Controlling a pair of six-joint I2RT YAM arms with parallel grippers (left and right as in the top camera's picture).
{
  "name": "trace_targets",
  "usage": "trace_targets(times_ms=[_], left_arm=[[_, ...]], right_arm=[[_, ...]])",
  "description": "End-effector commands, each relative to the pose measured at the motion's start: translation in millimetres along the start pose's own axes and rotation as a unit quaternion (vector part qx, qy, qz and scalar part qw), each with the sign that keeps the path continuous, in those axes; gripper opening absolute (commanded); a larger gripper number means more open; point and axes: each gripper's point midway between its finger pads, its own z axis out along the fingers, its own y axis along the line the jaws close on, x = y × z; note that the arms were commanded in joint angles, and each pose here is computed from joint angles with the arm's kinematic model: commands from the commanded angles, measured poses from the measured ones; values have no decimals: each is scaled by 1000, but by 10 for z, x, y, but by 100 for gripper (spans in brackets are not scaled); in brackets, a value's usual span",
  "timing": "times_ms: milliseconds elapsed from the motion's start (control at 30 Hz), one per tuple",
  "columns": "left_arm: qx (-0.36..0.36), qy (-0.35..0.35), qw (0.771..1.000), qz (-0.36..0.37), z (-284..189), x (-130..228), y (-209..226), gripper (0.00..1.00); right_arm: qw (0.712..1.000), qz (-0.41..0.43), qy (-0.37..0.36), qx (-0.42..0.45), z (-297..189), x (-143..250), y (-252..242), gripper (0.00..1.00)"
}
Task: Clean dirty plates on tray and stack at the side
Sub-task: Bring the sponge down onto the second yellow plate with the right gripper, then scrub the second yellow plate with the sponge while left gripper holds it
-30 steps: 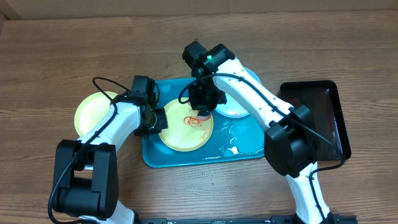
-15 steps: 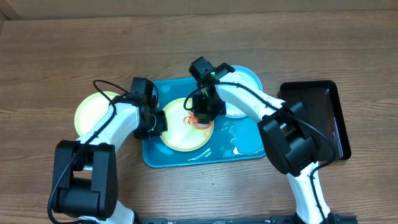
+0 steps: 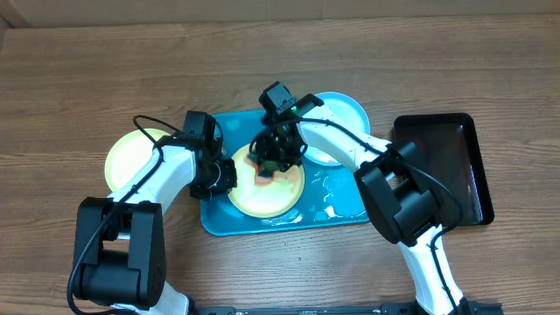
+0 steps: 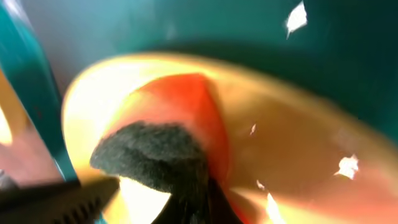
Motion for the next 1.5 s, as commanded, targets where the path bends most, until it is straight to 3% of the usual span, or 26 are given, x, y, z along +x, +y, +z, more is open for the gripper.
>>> trace_targets(times_ms=[0,233,367,500,733,967,1200,1400,1467], left_arm=[[-1,36,999,16,153,200,42,4],[-2,32,999,-3,129,154,148,4],[-1,28,999,-18,112,122,225,4],[2,23,999,-24,103,88,253,4],[36,5,999,-19,98,-16,130,4],[59,-8,998,-23,77,-99,78,4],[60,-14,998,-26,67,-136,99,4],[58,-12,998,-37,53,-138,176,4],[58,-14,998,-36,49,-145,193,4]], right_arm=[[996,-24,74,37,182,319,-190,4],[965,-22,23,261,-312,131,-884,4],[947,-40,-40,315,-434,-140,-1001,4],[964,-77,-81,243,-264,-373,-668,4],[990,-132,-15,53,247,-57,162,4],[987,-142,63,45,402,472,336,4],[975,-103,76,179,202,500,-271,4],[932,-34,-11,360,-332,31,-1124,4],[925,-23,-36,377,-430,-107,-1248,4]])
